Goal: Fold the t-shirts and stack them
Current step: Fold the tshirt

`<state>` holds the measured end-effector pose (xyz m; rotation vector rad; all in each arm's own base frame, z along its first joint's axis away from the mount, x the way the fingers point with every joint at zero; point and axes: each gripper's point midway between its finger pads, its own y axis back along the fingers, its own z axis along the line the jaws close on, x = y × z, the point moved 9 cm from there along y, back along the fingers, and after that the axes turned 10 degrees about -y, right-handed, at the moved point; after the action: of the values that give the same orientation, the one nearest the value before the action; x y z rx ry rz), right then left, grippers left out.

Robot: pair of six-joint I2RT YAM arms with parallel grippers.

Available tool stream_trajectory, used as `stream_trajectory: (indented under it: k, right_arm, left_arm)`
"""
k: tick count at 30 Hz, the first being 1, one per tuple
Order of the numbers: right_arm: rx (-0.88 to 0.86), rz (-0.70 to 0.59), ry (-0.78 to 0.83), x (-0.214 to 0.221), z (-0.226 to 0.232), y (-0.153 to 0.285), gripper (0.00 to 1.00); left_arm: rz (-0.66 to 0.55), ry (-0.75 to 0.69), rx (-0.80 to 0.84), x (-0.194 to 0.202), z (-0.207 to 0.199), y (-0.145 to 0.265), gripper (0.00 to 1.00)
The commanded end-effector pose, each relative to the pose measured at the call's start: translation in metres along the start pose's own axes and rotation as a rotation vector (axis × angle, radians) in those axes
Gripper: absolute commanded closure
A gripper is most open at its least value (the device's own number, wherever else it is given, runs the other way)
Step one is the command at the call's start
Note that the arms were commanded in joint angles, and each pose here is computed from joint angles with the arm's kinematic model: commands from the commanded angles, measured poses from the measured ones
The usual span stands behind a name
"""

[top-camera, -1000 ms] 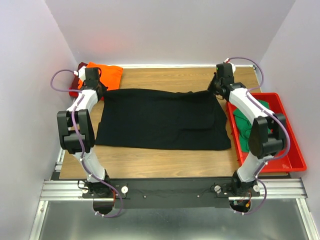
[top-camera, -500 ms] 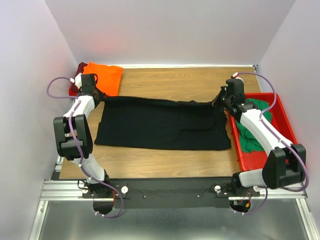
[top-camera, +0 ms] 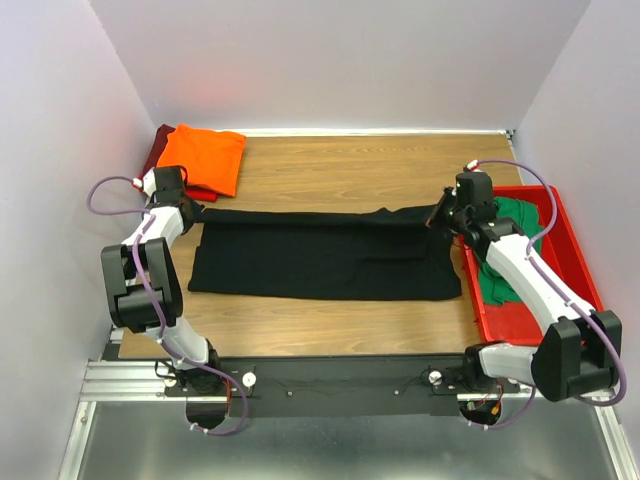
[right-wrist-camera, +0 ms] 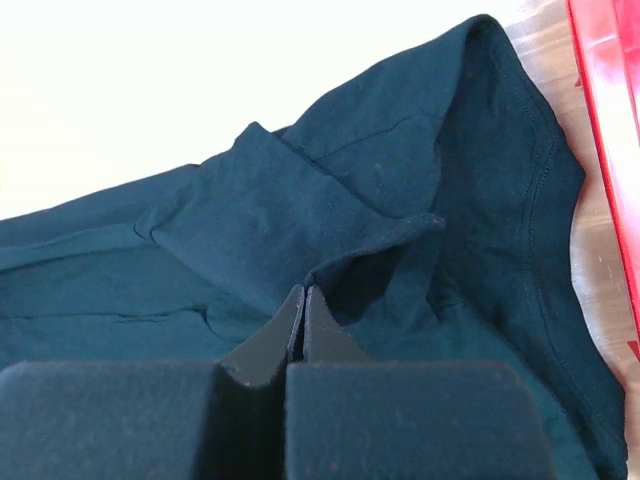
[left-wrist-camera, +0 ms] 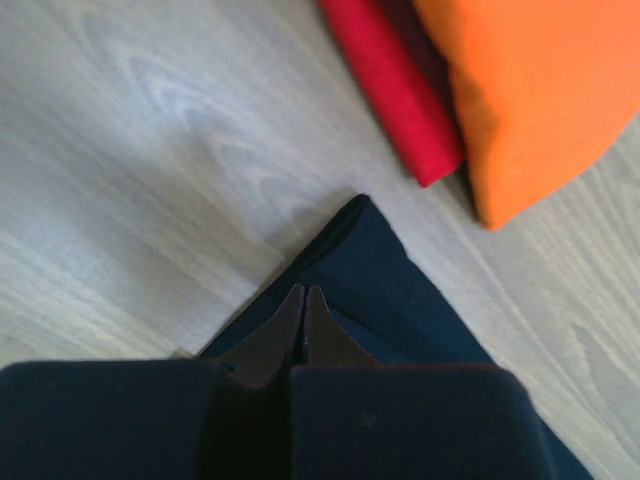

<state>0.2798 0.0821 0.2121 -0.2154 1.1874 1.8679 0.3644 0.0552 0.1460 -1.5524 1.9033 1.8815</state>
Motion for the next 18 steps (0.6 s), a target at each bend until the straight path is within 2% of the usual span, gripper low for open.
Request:
stream_trajectory:
  k: [1,18]
  right_arm:
    - [0.002,0.021,-0.007,0.005,-0.003,0.011,0.99]
    - [0.035,0.09,-0.034,0.033,-0.026,0.014,1.0]
  left_arm:
    - [-0.025,0.008,0.032,-0.005,0.002,0.011,1.0]
    - [-0.002,0.022,0.022,0.012,0.015,0.018,1.0]
